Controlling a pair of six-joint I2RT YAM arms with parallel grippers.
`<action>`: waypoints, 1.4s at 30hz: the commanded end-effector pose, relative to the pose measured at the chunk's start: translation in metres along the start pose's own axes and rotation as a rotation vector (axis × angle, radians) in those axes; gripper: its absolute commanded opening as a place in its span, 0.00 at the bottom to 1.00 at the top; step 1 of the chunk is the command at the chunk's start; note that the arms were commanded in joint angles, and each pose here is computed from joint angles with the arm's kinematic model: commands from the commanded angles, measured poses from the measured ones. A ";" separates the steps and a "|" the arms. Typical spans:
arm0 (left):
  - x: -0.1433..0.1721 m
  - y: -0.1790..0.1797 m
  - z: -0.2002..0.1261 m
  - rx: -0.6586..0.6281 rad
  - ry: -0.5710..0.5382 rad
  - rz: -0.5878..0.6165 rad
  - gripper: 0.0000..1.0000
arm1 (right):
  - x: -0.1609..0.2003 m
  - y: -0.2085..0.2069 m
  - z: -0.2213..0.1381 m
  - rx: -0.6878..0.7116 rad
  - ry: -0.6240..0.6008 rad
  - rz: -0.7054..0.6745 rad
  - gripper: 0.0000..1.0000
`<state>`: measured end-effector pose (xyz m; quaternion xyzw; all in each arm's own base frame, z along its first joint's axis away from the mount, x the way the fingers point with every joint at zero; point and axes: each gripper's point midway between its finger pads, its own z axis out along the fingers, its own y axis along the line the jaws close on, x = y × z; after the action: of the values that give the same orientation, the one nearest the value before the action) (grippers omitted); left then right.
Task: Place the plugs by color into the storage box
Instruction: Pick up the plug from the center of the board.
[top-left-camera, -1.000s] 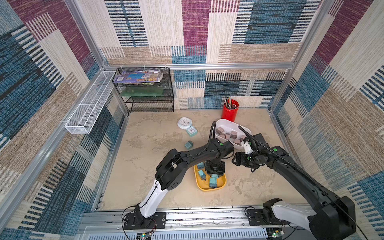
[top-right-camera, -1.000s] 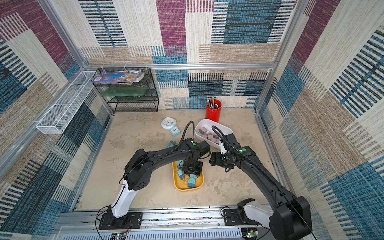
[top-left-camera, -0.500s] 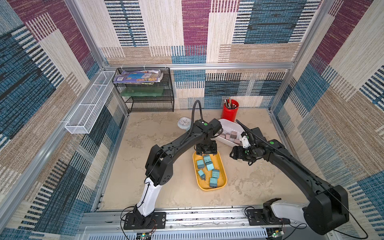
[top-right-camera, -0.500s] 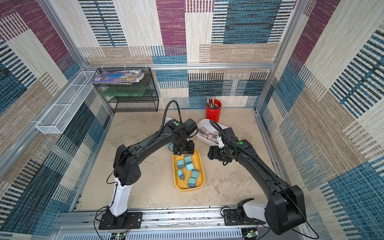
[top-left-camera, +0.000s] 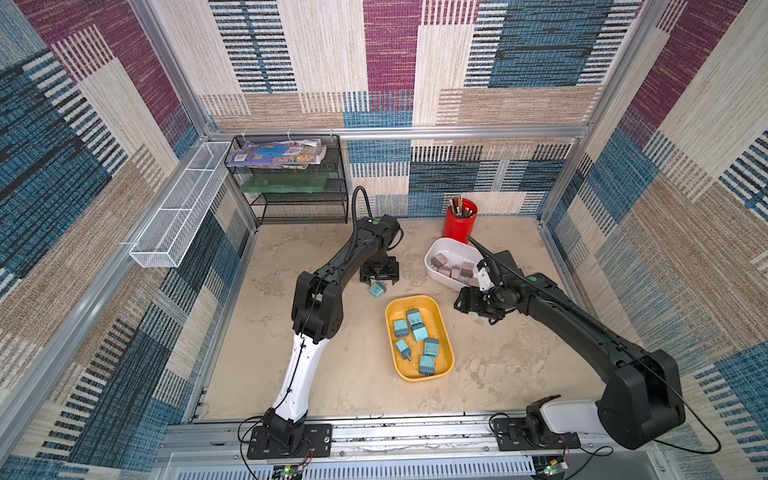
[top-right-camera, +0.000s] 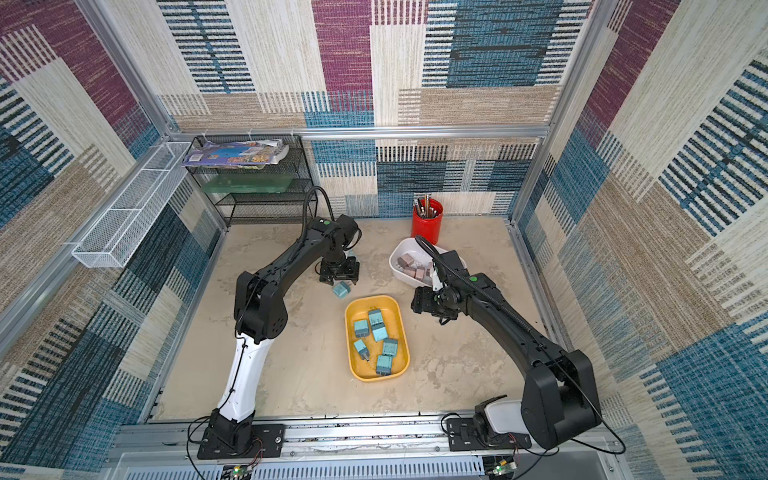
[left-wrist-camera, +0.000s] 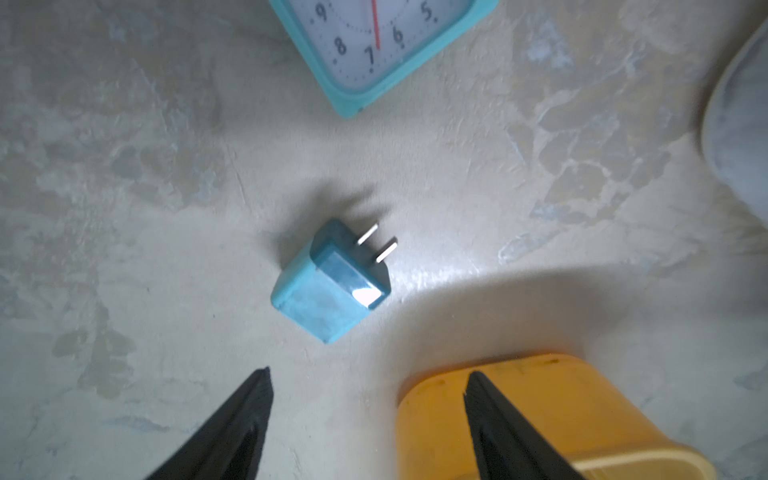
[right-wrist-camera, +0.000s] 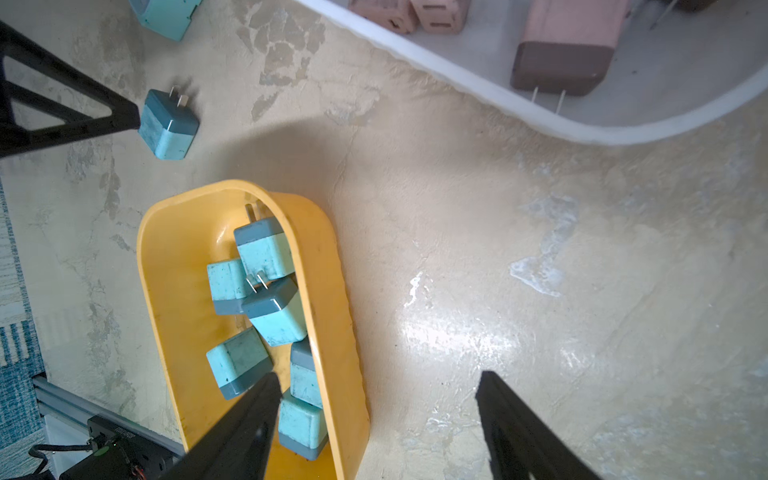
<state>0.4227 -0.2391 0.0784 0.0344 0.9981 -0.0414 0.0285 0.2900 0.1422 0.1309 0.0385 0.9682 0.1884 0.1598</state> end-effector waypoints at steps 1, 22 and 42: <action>-0.004 0.001 0.014 0.002 0.025 0.091 0.76 | -0.010 0.006 0.000 -0.013 -0.031 0.011 0.77; -0.002 0.052 0.041 -0.044 0.106 -0.105 0.60 | -0.010 0.018 0.009 -0.004 -0.012 -0.004 0.77; 0.017 0.056 0.005 -0.033 0.077 -0.147 0.31 | -0.011 0.028 0.011 -0.008 -0.021 -0.037 0.77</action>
<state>0.4159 -0.1824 0.0517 -0.0310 0.9989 -0.0267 -0.0215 0.2951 0.1691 0.1282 0.0219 0.9703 0.1872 0.1518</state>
